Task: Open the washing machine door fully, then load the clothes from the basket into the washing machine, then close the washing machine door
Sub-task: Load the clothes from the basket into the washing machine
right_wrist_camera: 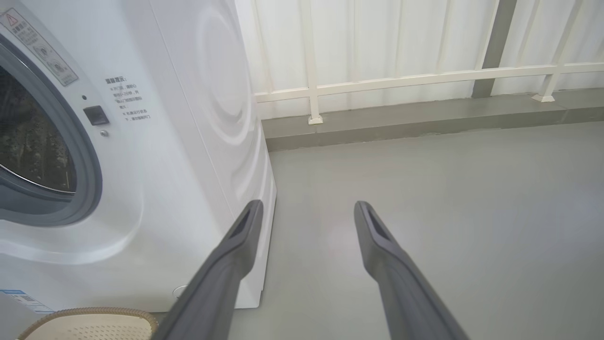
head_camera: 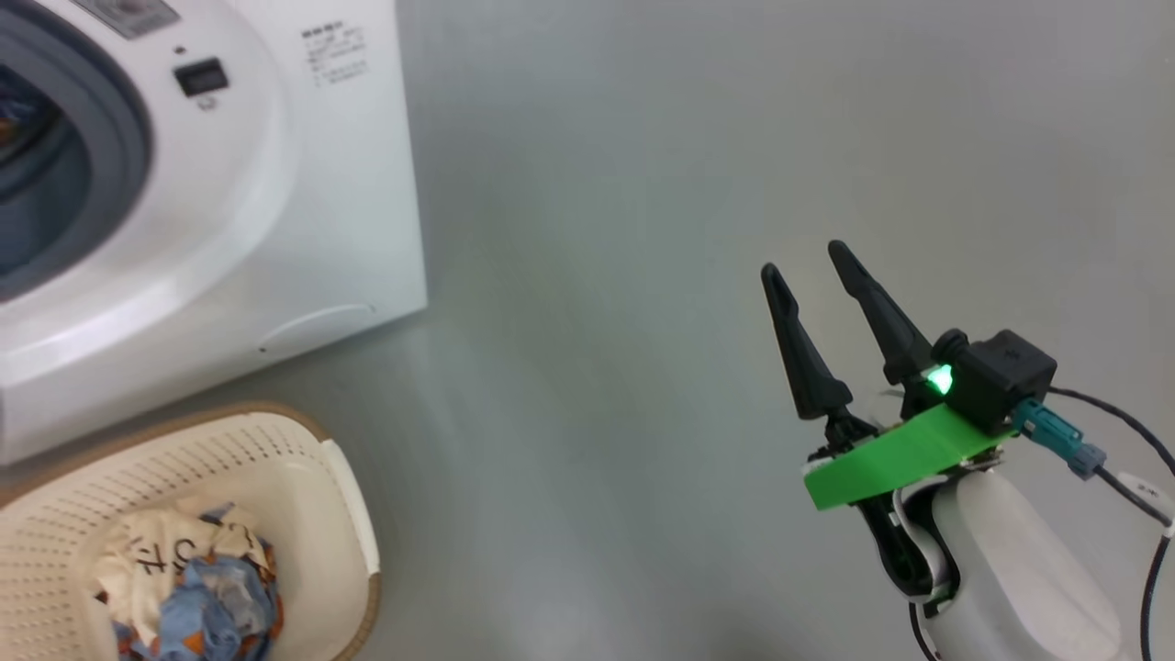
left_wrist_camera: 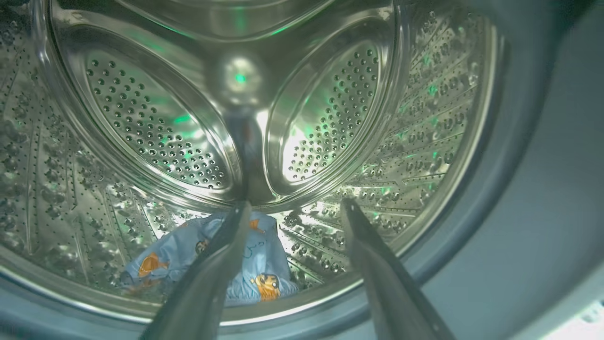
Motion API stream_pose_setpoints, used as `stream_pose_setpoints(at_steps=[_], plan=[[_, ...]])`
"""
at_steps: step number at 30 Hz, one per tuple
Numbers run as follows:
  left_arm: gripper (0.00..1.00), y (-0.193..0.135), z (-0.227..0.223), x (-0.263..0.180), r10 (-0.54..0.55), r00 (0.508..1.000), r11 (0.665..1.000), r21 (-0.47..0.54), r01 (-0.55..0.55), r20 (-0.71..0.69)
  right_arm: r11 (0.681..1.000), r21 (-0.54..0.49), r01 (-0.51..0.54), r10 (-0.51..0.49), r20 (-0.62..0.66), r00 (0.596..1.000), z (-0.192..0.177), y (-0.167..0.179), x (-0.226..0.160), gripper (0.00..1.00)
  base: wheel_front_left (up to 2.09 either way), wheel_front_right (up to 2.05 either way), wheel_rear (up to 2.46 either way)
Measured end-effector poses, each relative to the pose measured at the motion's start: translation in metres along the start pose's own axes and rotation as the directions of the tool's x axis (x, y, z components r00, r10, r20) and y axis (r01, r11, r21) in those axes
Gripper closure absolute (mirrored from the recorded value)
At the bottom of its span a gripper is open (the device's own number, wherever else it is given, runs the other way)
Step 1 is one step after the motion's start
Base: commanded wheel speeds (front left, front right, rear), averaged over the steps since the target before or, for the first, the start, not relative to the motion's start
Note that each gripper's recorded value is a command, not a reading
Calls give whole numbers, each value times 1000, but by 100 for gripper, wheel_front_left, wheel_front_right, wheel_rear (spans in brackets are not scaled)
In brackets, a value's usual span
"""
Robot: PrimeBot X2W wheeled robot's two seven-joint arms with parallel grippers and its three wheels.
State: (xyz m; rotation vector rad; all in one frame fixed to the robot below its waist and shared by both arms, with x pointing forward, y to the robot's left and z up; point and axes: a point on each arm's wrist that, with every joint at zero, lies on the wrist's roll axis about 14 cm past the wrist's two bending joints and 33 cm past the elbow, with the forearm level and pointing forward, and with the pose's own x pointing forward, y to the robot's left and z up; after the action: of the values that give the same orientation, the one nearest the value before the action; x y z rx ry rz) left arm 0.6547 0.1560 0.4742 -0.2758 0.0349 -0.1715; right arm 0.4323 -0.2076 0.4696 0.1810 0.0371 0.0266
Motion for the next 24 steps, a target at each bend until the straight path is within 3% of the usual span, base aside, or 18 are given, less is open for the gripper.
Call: stream_pose_setpoints(at_steps=[14,24], plan=[[0,-20,-2,-102,-20,1000,1000,5,20,-4,998,10,-59,59,51,997,24,13,-19,0,0,0,0],[0,-13,9,-164,41,999,999,10,-42,30,995,31,-97,95,65,993,29,26,-33,0,0,0,0]])
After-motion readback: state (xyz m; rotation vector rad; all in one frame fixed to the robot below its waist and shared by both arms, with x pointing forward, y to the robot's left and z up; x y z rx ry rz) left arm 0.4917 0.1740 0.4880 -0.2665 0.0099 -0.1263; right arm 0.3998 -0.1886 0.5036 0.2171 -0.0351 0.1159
